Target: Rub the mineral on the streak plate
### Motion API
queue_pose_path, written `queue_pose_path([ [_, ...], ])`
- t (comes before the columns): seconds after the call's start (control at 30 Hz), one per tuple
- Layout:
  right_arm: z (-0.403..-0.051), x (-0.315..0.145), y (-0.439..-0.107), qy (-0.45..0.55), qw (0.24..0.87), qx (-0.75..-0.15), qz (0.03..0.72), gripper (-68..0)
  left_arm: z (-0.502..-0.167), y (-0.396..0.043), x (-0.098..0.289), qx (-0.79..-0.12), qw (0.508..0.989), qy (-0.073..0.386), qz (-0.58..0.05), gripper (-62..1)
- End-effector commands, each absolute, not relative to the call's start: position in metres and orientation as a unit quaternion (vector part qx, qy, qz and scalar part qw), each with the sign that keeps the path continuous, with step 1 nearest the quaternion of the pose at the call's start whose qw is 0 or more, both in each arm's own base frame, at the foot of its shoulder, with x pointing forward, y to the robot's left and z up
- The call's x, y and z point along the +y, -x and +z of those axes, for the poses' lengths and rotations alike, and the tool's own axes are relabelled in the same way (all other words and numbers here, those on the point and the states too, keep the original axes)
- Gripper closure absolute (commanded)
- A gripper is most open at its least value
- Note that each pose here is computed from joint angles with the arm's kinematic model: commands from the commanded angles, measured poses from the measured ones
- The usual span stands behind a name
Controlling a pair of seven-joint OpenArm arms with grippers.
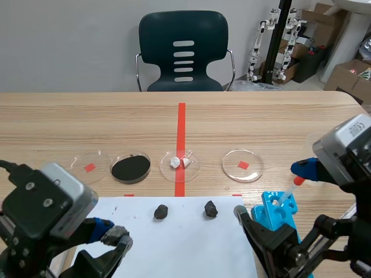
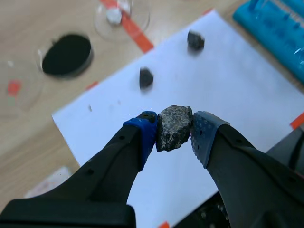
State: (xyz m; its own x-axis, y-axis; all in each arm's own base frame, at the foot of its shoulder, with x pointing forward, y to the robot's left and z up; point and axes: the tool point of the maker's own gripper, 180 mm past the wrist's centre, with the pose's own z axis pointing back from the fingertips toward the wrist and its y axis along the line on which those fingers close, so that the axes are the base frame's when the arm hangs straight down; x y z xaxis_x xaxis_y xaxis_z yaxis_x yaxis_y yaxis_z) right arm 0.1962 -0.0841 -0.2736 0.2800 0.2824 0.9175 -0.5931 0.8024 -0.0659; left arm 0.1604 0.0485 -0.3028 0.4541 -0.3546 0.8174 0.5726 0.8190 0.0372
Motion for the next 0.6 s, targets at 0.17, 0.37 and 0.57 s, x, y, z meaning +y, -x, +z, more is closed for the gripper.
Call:
queue_pose_path([
  [0.17, -0.259, -0.084, -0.203, -0.144, 0.773, -0.552, 0.279, -67.9, -0.315, -0.19, 0.086, -0.389, 0.902, 0.039, -0.181, -15.6],
  [0.37, -0.259, -0.084, -0.203, -0.144, 0.773, -0.552, 0.279, -67.9, -0.316, -0.208, 0.126, -0.345, 0.936, -0.018, -0.063, -15.6],
  [0.57, -0.259, -0.084, -0.203, -0.144, 0.773, -0.552, 0.279, -67.9, -0.318, -0.217, 0.151, -0.294, 0.955, -0.041, 0.004, -15.6],
])
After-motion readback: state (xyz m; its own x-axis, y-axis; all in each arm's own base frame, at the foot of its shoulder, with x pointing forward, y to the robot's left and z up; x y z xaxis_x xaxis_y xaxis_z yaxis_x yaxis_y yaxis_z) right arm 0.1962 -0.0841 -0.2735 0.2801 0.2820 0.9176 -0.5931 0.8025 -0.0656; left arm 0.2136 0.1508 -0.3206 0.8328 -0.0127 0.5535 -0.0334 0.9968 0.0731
